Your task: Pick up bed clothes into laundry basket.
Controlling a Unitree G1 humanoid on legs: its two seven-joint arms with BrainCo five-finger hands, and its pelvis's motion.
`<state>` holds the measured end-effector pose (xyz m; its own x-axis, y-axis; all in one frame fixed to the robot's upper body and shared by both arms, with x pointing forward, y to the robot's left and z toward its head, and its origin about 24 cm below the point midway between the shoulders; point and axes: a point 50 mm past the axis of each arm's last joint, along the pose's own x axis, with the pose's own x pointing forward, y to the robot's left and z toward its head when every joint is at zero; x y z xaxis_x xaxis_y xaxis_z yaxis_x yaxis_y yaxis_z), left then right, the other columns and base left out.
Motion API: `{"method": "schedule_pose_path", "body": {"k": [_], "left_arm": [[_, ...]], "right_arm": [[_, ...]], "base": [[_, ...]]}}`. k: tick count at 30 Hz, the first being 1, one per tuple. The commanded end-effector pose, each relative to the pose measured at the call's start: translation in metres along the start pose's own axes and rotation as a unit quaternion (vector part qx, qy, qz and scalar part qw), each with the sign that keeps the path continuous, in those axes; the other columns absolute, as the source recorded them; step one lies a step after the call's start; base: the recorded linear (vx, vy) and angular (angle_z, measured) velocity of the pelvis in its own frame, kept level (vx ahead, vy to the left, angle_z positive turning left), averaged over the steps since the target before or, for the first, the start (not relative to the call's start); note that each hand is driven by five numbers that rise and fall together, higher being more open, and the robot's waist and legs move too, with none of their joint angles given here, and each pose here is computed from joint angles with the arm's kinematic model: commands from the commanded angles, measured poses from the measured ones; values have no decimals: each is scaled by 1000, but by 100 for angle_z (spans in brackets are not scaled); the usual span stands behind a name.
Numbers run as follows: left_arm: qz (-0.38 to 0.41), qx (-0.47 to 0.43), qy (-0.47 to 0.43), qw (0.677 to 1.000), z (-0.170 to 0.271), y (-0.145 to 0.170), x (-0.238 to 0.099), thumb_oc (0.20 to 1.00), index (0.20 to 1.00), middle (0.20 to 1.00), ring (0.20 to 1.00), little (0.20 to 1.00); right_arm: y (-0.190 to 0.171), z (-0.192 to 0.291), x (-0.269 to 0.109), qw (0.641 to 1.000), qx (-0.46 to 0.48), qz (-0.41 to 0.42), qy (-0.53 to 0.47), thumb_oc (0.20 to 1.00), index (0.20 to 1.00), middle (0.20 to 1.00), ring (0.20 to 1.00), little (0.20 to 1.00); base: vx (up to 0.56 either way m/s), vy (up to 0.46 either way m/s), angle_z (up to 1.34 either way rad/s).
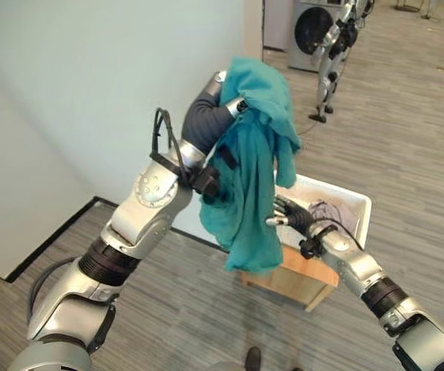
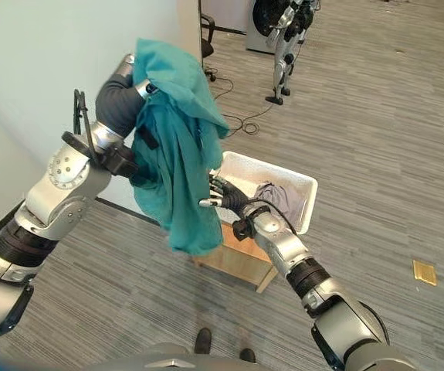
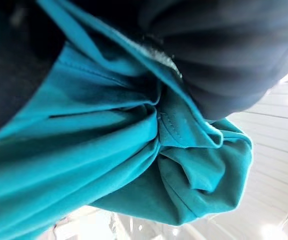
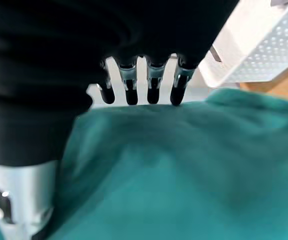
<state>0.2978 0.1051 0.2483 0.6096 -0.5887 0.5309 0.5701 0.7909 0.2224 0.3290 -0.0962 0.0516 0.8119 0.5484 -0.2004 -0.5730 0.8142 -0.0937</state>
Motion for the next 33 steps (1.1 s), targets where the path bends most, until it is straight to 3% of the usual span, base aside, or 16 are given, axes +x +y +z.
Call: {"method": "schedule_pose_path", "body": {"k": [1,13,14,22,23,24,25,27,28,33], "left_arm": [[-7,-45,-71,996,20,-7,32,200,200,200,200,200],[-36,-87,-88,992,16,-37,42,200,200,200,200,200],[-37,-90,-92,991,16,-39,42,200,200,200,200,200],[-14,-71,-71,995,6,-29,33,200,200,200,200,200],[-1,-51,-51,997,-1,-20,26,307,307,307,307,307],[4,-42,-42,998,-3,-16,23,473,473,473,473,473],[9,-33,-33,999,-6,-12,20,545,545,545,545,545],[21,-21,-16,999,-10,-3,15,818,818,818,818,818],[27,-15,-8,999,-12,3,11,1000,1000,1000,1000,1000],[99,28,50,993,-18,50,-30,1000,1000,1000,1000,1000]], "right_arm": [[0,48,18,996,-29,-21,-88,1000,1000,1000,1000,1000],[35,77,38,990,-69,34,-119,1000,1000,1000,1000,1000],[40,79,39,989,-70,47,-123,200,200,200,200,200],[24,94,26,974,-164,28,-152,200,200,200,200,200],[8,102,19,967,-204,7,-155,200,200,200,200,200],[-1,104,15,964,-216,-6,-153,200,200,200,200,200],[-11,108,11,960,-233,-20,-152,200,200,200,200,200],[-31,112,2,954,-257,-51,-146,200,200,200,200,200],[-43,114,-3,950,-270,-69,-141,200,200,200,200,200],[-107,133,-46,914,-351,-171,-109,200,200,200,200,200]], "base": [[0,0,0],[4,1,1],[0,0,0],[0,0,0],[0,0,0],[9,2,3],[1,0,8],[2,0,12],[5,-1,9],[1,1,1]]}}
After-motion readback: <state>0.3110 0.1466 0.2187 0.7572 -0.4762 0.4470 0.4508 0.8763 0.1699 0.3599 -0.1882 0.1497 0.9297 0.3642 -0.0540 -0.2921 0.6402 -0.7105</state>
